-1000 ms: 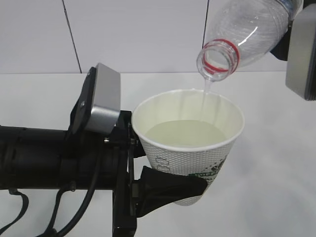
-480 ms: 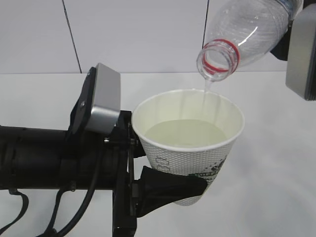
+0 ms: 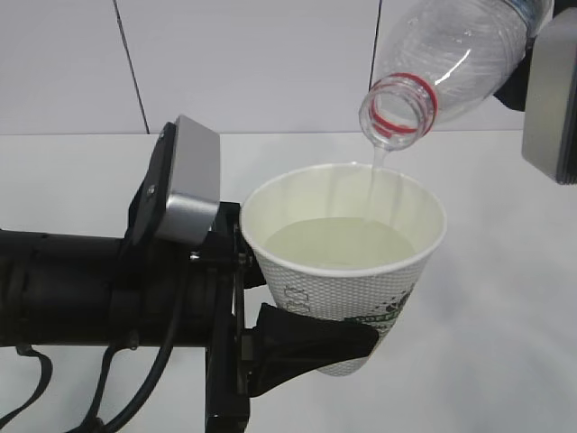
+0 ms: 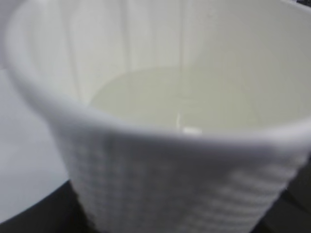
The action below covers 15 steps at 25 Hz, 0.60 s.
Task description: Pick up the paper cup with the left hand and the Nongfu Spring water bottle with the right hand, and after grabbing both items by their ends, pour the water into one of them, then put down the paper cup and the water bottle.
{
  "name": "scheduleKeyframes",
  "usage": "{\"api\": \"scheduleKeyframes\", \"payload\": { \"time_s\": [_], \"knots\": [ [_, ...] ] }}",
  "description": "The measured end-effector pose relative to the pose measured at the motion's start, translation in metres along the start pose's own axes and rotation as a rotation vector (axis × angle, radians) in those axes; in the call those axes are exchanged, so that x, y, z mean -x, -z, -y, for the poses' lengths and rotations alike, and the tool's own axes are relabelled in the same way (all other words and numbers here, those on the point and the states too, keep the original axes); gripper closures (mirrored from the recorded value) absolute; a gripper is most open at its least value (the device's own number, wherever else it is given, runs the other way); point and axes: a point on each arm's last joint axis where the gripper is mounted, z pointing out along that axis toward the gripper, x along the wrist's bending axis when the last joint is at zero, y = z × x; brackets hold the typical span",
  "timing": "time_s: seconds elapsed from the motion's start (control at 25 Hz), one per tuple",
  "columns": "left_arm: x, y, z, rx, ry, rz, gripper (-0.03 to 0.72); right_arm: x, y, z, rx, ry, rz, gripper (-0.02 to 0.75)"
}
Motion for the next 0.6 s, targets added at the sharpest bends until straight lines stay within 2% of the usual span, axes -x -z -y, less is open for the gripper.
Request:
{"api": "scheduleKeyframes", "payload": {
  "time_s": [0.6],
  "knots": [
    [0.0000,0.0000,0.0000,0.000,0.000,0.000,0.223,0.0004,0.0000,-0.0010,0.011,-0.012,0.004,0.300]
  ]
}}
